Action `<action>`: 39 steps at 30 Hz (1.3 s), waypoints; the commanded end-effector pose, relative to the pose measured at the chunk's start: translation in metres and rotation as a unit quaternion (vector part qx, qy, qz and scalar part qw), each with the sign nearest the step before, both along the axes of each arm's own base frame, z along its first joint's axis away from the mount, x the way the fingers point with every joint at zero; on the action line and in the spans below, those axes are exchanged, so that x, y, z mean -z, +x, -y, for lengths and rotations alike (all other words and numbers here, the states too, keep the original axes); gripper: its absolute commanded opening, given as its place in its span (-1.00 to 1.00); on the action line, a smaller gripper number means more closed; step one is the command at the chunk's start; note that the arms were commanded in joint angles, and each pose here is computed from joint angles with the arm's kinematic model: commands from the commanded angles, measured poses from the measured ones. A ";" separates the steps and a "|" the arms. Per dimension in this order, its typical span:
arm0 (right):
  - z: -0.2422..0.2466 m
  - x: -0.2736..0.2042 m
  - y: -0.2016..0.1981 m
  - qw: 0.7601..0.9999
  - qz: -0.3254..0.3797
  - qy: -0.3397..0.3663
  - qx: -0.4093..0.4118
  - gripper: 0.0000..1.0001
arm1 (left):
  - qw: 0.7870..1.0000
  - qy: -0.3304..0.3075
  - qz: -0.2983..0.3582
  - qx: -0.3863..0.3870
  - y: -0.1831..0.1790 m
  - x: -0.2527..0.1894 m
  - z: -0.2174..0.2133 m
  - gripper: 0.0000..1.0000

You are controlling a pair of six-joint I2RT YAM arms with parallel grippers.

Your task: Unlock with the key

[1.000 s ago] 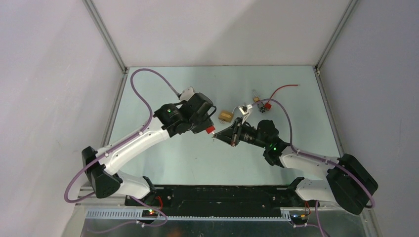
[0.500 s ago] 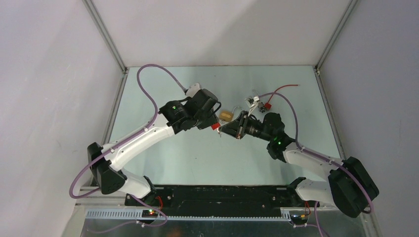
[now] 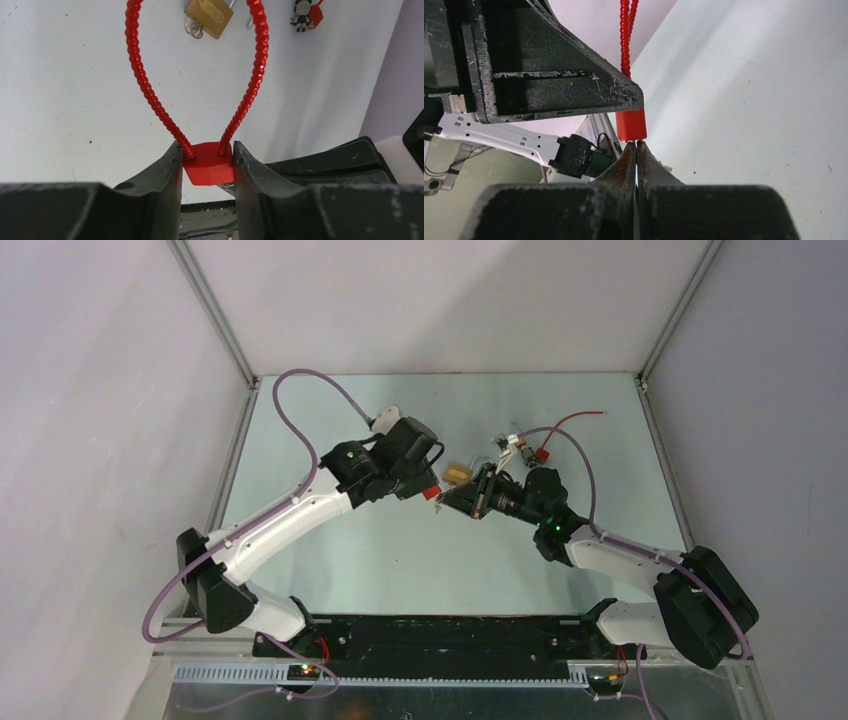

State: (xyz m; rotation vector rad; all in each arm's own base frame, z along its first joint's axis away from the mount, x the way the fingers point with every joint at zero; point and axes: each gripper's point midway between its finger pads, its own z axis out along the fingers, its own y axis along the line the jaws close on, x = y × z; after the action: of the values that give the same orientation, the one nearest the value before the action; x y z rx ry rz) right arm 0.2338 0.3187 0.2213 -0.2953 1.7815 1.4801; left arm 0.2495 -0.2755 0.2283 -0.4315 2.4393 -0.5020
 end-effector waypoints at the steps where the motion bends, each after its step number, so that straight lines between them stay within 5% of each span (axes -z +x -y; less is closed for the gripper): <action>1: 0.004 -0.069 0.038 0.991 0.075 0.078 0.082 -1.00 | 0.986 -0.144 -0.049 0.076 -0.035 -0.029 0.056 -1.00; 7: 0.012 -0.071 0.036 0.990 0.099 0.057 0.085 -0.45 | 0.986 -0.148 -0.068 0.023 -0.025 -0.012 0.032 -1.00; 11: 0.016 -0.074 0.029 0.989 0.116 0.047 0.081 -0.29 | 0.987 -0.149 -0.063 -0.018 -0.013 -0.008 0.012 -1.00; 23: 0.008 -0.082 0.012 0.986 0.143 0.061 0.053 -0.29 | 0.986 -0.156 -0.051 -0.027 -0.005 -0.016 0.005 -1.00; 33: 0.012 -0.098 -0.001 0.982 0.162 0.085 0.038 0.08 | 0.987 -0.149 -0.054 -0.036 -0.003 -0.010 0.000 -1.00; 39: 0.017 -0.084 -0.001 0.986 0.145 0.067 0.055 0.03 | 0.986 -0.151 -0.053 -0.037 -0.002 -0.011 -0.001 -1.00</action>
State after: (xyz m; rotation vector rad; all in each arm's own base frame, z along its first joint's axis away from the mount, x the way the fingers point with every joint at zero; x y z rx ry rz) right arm 0.2359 0.3066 0.2831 -0.3237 1.5144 1.4097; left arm 0.2465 -0.2741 0.2277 -0.6803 2.4712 -0.7929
